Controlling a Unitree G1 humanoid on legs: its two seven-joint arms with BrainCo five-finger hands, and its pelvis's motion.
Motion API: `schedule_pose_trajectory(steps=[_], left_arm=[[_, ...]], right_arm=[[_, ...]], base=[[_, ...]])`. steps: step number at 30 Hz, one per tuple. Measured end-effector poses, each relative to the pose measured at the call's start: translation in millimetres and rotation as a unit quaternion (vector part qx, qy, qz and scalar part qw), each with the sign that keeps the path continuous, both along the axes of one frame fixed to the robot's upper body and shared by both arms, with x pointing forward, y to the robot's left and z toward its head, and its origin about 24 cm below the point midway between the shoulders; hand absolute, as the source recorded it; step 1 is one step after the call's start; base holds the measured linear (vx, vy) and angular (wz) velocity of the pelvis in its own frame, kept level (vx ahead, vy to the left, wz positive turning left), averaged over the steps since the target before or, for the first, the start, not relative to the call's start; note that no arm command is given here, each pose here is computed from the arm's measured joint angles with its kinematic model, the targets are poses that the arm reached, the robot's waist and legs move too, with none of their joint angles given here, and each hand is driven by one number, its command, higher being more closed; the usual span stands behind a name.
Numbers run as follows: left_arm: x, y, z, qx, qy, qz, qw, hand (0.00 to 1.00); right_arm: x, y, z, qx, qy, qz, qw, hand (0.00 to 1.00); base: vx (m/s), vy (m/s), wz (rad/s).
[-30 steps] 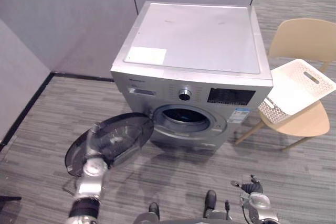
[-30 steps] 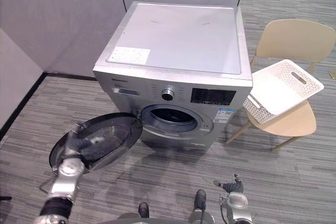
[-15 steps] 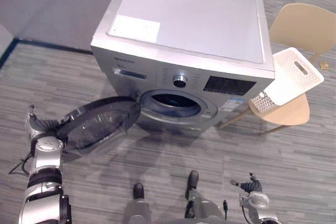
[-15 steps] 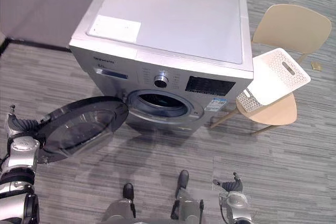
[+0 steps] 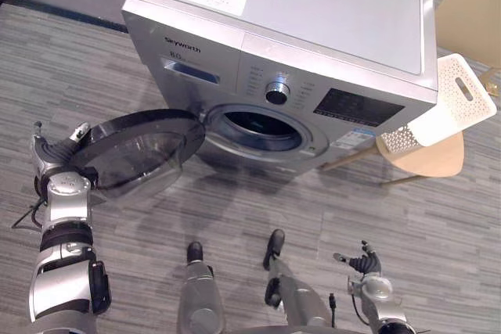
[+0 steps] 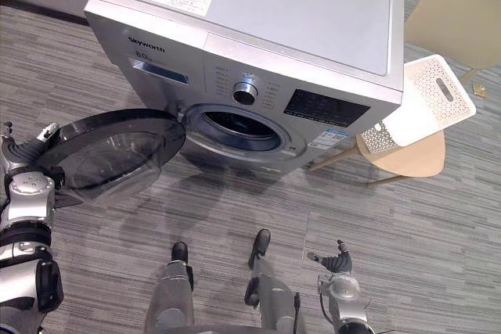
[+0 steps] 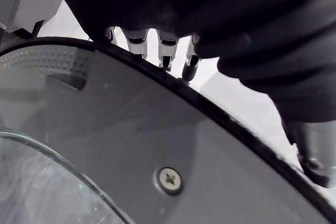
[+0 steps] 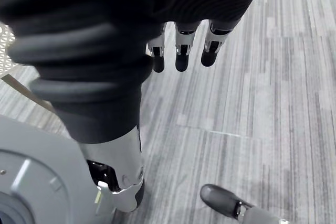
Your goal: Pick up the laundry basket with both hands and put the clothes into the washing machine.
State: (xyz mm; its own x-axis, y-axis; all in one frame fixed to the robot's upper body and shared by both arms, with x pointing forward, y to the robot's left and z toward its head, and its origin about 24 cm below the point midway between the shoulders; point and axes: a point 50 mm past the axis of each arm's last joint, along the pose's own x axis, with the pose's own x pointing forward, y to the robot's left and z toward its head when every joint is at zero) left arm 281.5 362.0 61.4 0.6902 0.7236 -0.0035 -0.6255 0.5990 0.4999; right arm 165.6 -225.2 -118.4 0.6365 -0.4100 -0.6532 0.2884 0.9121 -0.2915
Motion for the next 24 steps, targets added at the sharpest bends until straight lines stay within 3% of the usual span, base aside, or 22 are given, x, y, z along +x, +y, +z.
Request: schedule_pose_trajectory(steps=[6, 10, 15, 24], left_arm=[[-46.0, -76.6, -84.3, -0.078, 0.079, -0.075, 0.991, 0.0], [-68.5, -108.9, -110.1, -0.111, 0.127, -0.131, 0.977, 0.0], [-82.0, -167.2, -130.3, -0.159, 0.184, -0.274, 0.931, 0.0], [-85.6, -166.6, -133.0, -0.179, 0.208, -0.281, 0.92, 0.0]], right_arm=[[-1.0, -2.0, -1.5, 0.002, 0.011, -0.003, 1.0, 0.0], [2.5, 0.1, 0.4, 0.001, 0.006, 0.007, 1.0, 0.0], [2.9, 4.2, 0.3, 0.0, 0.01, 0.014, 1.0, 0.0], [-15.1, 5.1, -8.1, -0.016, 0.049, 0.038, 0.998, 0.0]], base=[[0.05, 0.08, 0.23], [0.02, 0.071, 0.06], [-0.02, 0.019, -0.17], [-0.02, -0.001, -0.13]])
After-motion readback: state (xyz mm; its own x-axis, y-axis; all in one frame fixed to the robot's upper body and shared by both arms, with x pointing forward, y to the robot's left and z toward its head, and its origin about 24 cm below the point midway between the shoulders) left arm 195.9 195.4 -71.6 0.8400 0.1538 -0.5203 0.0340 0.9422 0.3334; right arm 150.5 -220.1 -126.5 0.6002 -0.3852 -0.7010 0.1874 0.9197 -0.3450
